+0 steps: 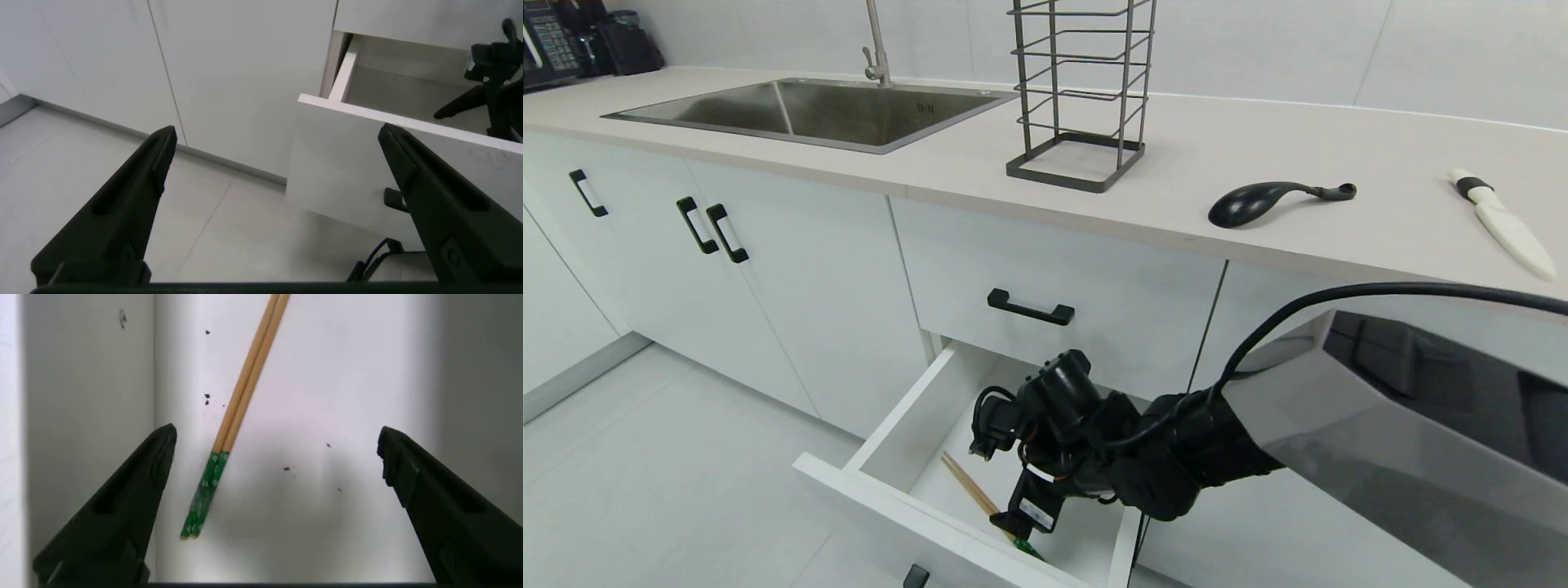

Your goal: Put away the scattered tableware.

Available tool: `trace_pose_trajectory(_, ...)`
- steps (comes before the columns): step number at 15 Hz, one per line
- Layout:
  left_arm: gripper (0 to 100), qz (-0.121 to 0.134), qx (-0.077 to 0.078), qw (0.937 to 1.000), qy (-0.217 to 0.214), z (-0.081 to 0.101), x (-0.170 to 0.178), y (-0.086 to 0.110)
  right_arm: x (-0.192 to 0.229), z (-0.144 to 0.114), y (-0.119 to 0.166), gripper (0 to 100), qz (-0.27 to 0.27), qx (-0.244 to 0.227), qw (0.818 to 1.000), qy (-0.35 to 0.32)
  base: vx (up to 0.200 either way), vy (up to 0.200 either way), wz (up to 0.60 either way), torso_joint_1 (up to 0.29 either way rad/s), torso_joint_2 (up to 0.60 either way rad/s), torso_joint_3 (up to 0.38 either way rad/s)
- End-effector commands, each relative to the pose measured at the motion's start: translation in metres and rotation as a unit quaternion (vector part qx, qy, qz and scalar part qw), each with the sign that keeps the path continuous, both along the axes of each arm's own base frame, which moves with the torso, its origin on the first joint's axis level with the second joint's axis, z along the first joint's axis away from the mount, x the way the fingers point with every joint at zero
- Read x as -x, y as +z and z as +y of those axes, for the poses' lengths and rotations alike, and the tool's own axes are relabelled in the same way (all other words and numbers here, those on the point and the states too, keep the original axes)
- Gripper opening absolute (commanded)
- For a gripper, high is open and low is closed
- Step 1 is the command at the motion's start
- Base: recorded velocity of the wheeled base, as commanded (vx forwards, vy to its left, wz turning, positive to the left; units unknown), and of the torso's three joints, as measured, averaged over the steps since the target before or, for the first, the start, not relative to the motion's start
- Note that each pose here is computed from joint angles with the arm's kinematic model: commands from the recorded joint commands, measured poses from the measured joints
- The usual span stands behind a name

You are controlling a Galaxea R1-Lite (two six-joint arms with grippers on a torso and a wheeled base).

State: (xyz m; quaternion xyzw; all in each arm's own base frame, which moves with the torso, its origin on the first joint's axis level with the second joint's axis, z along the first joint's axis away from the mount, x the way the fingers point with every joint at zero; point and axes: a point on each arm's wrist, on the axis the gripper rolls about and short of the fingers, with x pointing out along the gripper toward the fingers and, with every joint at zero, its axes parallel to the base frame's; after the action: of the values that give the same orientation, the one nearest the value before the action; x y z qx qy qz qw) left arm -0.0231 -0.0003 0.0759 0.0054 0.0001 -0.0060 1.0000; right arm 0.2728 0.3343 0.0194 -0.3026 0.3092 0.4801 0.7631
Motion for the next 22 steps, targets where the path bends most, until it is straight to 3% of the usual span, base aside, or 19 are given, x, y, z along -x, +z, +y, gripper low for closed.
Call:
trace_pose_trajectory(1, 100, 0.001, 0.000, 1.0000, 0.000, 0.000, 0.000, 0.000, 0.015, -0.011, 0.033, 100, -0.014, -0.018, 1.000, 0.004, 0.000, 0.000, 0.00, 0.000, 0.00, 0.000)
trace_pose_trajectory(11, 100, 0.001, 0.000, 1.0000, 0.000, 0.000, 0.000, 0.000, 0.070, -0.069, 0.087, 100, -0.021, -0.041, 0.999, 0.005, 0.000, 0.000, 0.00, 0.000, 0.00, 0.000)
trace_pose_trajectory(22, 100, 0.001, 0.000, 1.0000, 0.001, 0.000, 0.000, 0.000, 0.103, -0.106, 0.111, 100, -0.067, -0.081, 0.994, 0.000, 0.000, 0.000, 0.00, 0.000, 0.00, 0.000)
